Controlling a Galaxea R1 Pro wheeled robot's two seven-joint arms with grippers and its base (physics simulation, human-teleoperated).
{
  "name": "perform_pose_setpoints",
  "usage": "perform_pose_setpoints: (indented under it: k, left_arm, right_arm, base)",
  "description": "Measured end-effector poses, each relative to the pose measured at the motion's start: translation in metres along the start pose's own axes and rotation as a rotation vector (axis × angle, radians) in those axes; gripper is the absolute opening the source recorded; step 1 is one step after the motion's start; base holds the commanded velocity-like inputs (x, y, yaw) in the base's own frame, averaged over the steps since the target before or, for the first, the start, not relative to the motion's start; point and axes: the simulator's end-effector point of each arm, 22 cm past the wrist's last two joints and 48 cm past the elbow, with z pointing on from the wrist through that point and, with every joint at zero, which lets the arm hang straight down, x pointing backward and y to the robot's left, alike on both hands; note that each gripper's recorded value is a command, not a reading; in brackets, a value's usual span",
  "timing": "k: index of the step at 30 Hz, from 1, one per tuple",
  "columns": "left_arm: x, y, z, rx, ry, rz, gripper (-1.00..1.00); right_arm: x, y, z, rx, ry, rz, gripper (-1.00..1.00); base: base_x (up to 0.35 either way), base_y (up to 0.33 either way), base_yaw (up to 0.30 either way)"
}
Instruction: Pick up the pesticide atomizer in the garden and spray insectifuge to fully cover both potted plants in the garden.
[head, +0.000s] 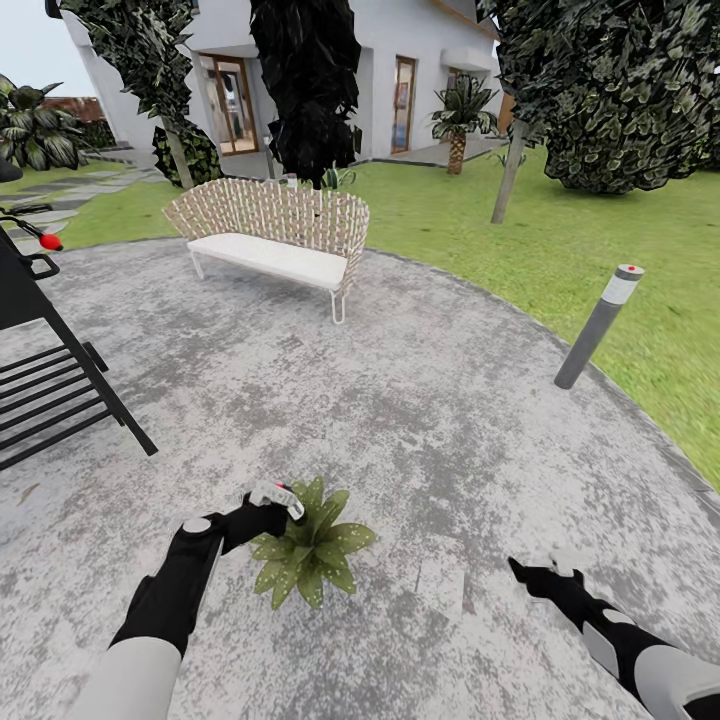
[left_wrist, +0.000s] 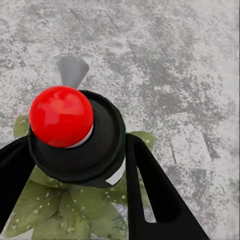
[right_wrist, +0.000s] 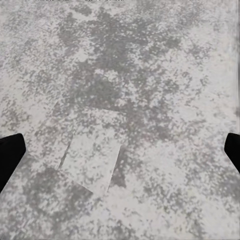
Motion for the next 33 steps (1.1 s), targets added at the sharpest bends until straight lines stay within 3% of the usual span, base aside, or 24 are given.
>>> perform_pose_setpoints:
  k: [6,12,15,17,24,33]
  left_arm:
    - [0.002,-0.011,0.005,0.015,0.004,-0.014,-1.0]
    - [0.026,0.045,-0.017,-0.087,0.017,-0.135,-1.0]
    - [0.056,0.052,-0.018,-0.095,0.056,-0.21,-1.0]
    - [0.069,0.05,-0.017,-0.089,0.076,-0.234,-1.0]
    - [0.076,0.047,-0.016,-0.079,0.087,-0.245,-1.0]
    - [0.077,0.048,-0.016,-0.084,0.098,-0.225,-1.0]
  right_arm:
    - [-0.001,-0.001,0.0,0.004,-0.003,0.008,1.0]
    - [0.002,0.0,0.0,0.002,0.009,0.015,1.0]
    - [0.002,0.0,0.0,0.002,0.009,0.014,1.0]
    - [0.002,-0.001,0.0,0.005,0.009,0.014,1.0]
    - [0.002,-0.002,0.0,0.007,0.009,0.014,1.0]
    - [0.002,0.0,0.0,0.004,0.008,0.018,1.0]
  base:
    - [0.0,0.0,0.0]
    - [0.0,0.0,0.0]
    - [0.0,0.0,0.04]
    - [0.0,0.0,0.207]
    - [0.0,0.0,0.247]
    - [0.0,0.0,0.007]
